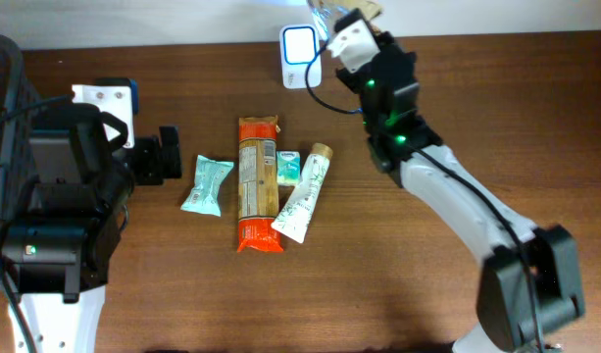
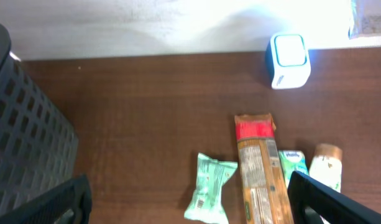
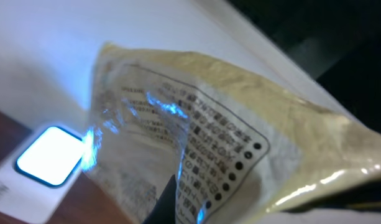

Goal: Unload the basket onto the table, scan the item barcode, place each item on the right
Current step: 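Grasp the yellow snack bag with the right gripper, hold it over the scanner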

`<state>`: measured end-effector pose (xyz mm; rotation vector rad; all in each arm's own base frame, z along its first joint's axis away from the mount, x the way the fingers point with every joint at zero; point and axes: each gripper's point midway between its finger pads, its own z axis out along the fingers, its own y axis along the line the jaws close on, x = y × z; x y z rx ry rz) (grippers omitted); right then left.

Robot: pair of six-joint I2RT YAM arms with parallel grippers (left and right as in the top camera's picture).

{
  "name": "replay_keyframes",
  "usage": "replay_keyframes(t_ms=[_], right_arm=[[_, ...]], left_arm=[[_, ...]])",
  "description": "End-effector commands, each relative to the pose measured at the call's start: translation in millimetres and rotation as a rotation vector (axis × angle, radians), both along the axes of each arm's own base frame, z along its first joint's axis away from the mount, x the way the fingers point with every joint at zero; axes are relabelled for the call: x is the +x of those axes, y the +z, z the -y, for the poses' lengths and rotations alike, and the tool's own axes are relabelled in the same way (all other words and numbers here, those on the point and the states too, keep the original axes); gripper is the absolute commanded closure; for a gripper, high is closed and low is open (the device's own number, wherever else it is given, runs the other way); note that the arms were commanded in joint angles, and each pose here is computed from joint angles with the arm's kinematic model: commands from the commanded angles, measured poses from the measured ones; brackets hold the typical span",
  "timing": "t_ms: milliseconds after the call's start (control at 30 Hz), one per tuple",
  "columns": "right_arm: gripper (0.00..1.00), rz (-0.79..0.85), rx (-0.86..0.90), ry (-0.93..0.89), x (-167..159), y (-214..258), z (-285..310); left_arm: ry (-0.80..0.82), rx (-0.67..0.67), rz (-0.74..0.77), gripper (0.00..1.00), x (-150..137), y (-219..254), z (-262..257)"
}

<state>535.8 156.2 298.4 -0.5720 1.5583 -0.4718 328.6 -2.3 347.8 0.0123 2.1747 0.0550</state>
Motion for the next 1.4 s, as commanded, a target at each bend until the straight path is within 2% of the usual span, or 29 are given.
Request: replay_keyframes(t_ms=[0, 67, 200, 267, 400, 500, 833, 933, 1033, 1067, 1133, 1200, 1233, 1267, 1333, 1367], right_arm=[[0.96, 0.117, -0.147, -0.056, 22.7, -7.7, -2.4], [0.96, 0.143, -0.245, -0.050, 30.1, -21.0, -8.6], [0.96, 0.253, -0.603, -0.013, 43.6, -56.1, -36.3], [0.96, 0.258, -0.610, -0.011, 55.8, -65.2, -42.3], [0.96, 0.329, -0.647, -0.037, 87.4, -33.0, -56.3], [0.96, 0.288, -0.790, 0.025, 92.1, -46.6, -64.1], [0.96, 0.197, -0.864, 0.034, 91.8, -55.2, -59.4], [0.96, 0.177, -0.871, 0.041, 83.9, -31.1, -55.4], [0.96, 0.188, -0.740, 0.029, 70.1, 10.7, -48.4], [0.96, 0.180, -0.639, 0.013, 59.8, 34.4, -40.8], [0.96, 0.138, -0.240, -0.029, 20.3, 95.6, -14.8], [0.96, -0.066, 0.124, 0.091, -28.8, 104.3, -8.2], [0.96, -0.258, 0.367, 0.145, -66.0, 95.6, 3.2], [0.96, -0.408, 0.532, 0.085, -93.6, 81.4, 27.0], [0.96, -0.713, 0.683, -0.091, -149.2, 33.0, 86.3], [0.96, -0.808, 0.719, -0.148, -162.9, 14.6, 105.4]], left_arm=[[0.001, 0.016, 0.017, 0.01, -0.8, 5.6, -2.5], [0.001, 0.016, 0.017, 0.01, -0.8, 5.6, -2.5], [0.001, 0.016, 0.017, 0.01, -0.8, 5.6, -2.5], [0.001, 0.016, 0.017, 0.01, -0.8, 5.6, -2.5], [0.001, 0.016, 0.017, 0.01, -0.8, 5.6, -2.5], [0.001, 0.016, 0.017, 0.01, -0.8, 5.6, -2.5], [0.001, 0.016, 0.017, 0.01, -0.8, 5.6, -2.5], [0.001, 0.016, 0.017, 0.01, -0.8, 5.6, -2.5], [0.001, 0.016, 0.017, 0.01, -0.8, 5.6, -2.5], [0.001, 0.016, 0.017, 0.01, -0.8, 5.6, -2.5], [0.001, 0.016, 0.017, 0.01, -0.8, 5.6, -2.5], [0.001, 0.016, 0.017, 0.01, -0.8, 5.6, -2.5], [0.001, 0.016, 0.017, 0.01, -0.8, 5.6, -2.5], [0.001, 0.016, 0.017, 0.01, -0.8, 5.6, -2.5], [0.001, 0.016, 0.017, 0.01, -0.8, 5.6, -2.5], [0.001, 0.016, 0.017, 0.01, -0.8, 5.6, -2.5]])
